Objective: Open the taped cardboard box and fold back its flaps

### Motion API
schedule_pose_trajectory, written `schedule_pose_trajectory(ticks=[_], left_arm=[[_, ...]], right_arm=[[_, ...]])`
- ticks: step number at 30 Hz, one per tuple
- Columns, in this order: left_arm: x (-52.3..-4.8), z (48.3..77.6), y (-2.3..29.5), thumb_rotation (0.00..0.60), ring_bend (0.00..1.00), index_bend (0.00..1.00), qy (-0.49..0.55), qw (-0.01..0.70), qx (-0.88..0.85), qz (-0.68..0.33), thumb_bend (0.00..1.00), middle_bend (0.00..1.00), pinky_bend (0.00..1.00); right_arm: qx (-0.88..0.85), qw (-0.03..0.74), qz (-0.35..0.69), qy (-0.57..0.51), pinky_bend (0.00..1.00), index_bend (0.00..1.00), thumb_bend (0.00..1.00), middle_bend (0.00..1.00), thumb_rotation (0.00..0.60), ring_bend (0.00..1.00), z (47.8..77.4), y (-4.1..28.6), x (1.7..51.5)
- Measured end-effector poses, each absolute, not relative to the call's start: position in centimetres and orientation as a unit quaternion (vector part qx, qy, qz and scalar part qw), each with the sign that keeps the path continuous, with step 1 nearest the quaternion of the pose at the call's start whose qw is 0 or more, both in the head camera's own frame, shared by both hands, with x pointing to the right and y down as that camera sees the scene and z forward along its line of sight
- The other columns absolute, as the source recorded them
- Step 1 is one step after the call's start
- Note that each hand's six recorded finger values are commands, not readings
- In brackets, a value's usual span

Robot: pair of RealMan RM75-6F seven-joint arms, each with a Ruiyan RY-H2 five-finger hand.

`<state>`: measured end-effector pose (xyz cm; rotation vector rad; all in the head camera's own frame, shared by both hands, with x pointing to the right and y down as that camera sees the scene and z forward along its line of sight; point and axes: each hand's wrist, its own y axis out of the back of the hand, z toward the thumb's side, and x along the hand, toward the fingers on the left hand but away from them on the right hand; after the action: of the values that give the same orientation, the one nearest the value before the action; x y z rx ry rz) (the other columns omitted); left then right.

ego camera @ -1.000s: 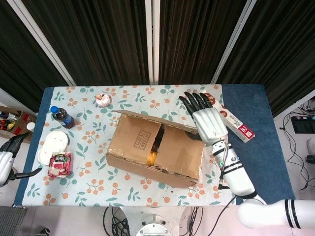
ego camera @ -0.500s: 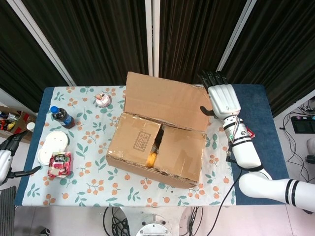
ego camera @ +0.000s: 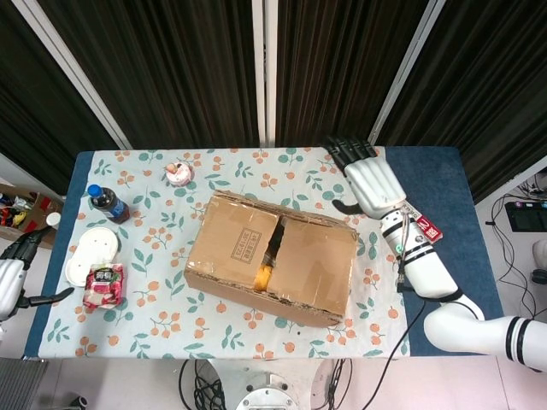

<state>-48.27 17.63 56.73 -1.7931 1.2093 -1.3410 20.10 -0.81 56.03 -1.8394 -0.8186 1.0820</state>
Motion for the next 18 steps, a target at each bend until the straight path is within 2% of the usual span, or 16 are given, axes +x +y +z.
schedule_pose_trajectory(ticks=[11, 18], left_arm=[[-49.2, 56.5, 18.0, 0.521, 0.08, 0.03, 0.466, 0.286, -0.667, -0.506, 0.0, 0.1, 0.17], [-50.2, 56.3, 18.2, 0.513, 0.08, 0.03, 0.473, 0.286, -0.659, -0.51, 0.0, 0.1, 0.17]], right_arm=[[-0.801, 0.404, 0.384, -0.218, 0.0, 0.0, 0.06, 0.0, 0.6, 0.0, 59.6, 2.8, 11.7], [-0.809, 0.405, 0.387, -0.179, 0.0, 0.0, 0.06, 0.0, 0.6, 0.0, 61.5, 4.7, 10.0]])
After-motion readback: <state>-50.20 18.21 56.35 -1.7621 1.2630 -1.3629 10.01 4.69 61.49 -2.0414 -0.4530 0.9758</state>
